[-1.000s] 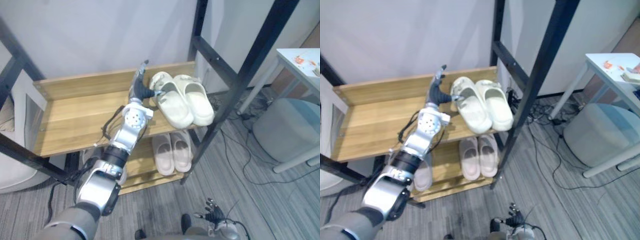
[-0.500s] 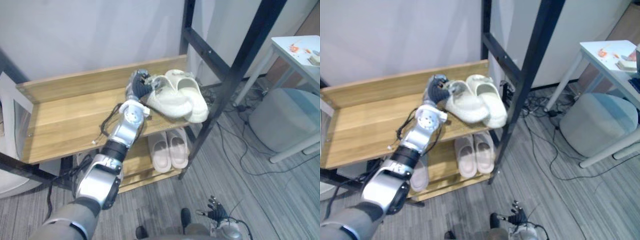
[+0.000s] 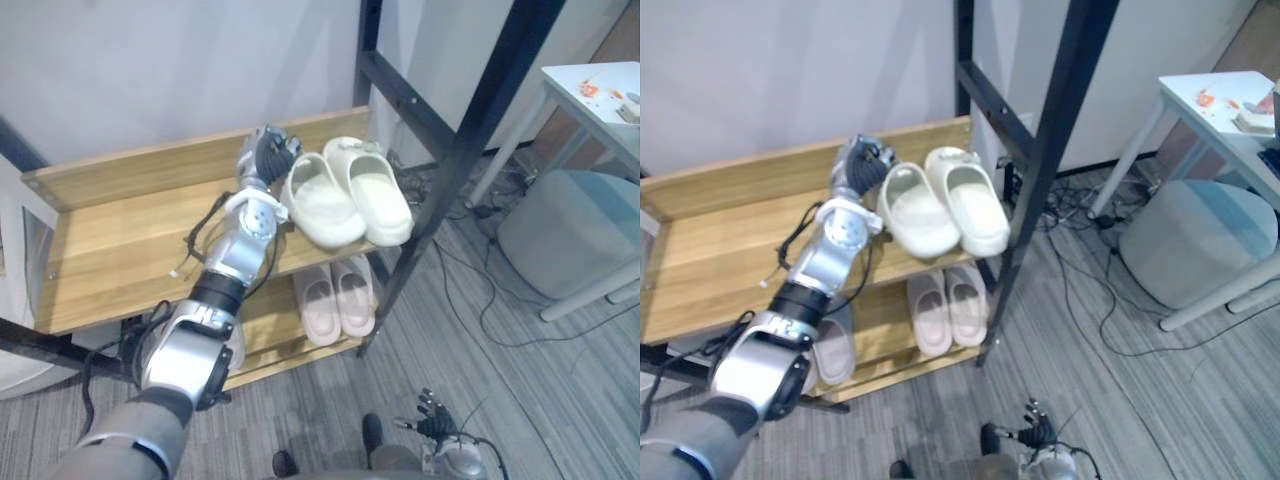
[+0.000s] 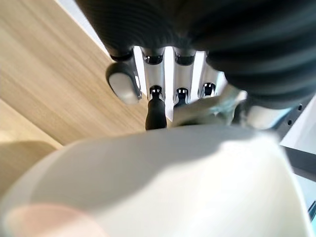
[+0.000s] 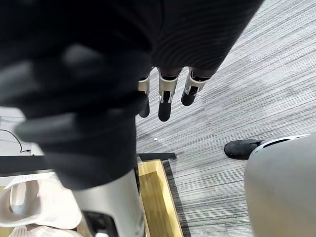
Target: Organize the slippers on the shoe rack
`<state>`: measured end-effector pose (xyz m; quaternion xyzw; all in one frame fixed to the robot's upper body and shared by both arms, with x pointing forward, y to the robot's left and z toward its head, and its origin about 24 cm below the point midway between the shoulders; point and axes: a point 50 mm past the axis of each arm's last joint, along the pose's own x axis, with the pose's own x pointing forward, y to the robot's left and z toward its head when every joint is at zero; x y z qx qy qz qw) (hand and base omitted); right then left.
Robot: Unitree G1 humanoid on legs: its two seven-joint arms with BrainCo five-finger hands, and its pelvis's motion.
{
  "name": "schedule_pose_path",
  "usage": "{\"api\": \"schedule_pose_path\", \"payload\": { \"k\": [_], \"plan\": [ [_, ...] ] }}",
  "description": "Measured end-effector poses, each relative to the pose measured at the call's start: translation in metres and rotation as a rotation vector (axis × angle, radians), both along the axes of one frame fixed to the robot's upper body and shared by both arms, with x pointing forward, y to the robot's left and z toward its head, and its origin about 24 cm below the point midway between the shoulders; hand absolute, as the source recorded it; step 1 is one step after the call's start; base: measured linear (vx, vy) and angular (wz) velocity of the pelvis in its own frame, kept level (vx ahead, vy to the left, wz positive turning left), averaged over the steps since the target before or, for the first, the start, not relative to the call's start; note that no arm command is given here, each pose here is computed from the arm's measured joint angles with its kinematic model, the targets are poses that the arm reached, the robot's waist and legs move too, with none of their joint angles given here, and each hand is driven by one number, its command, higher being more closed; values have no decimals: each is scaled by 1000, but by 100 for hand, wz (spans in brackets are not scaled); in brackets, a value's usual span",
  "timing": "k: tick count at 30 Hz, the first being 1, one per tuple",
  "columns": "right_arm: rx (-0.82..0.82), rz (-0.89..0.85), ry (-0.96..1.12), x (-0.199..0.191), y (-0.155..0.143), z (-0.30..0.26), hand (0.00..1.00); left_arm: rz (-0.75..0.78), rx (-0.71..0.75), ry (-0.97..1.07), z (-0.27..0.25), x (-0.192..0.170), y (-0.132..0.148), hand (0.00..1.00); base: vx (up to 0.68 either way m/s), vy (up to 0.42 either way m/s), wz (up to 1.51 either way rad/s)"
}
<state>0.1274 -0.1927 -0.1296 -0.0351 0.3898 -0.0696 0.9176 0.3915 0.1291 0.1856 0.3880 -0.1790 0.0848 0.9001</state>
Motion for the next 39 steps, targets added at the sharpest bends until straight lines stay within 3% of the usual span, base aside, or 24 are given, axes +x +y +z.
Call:
{"api": "schedule_pose_path", "payload": {
  "k": [2, 3, 17, 39],
  "plan": [
    [-1, 0, -1, 0, 0, 0, 0, 2, 7, 0, -1, 0, 0, 100, -19, -16, 1],
    [-1, 0, -3, 0, 0, 0, 0, 3, 13, -1, -1, 0, 0, 0, 0, 0, 0],
    [-10, -2, -5, 0, -2, 1, 0, 28, 62, -13, -5, -4, 10, 0, 0, 0, -3],
    [-10, -5, 28, -5, -2, -3, 0, -33, -386, -64, -35, -53, 20, 0, -24, -15, 9]
  ]
}}
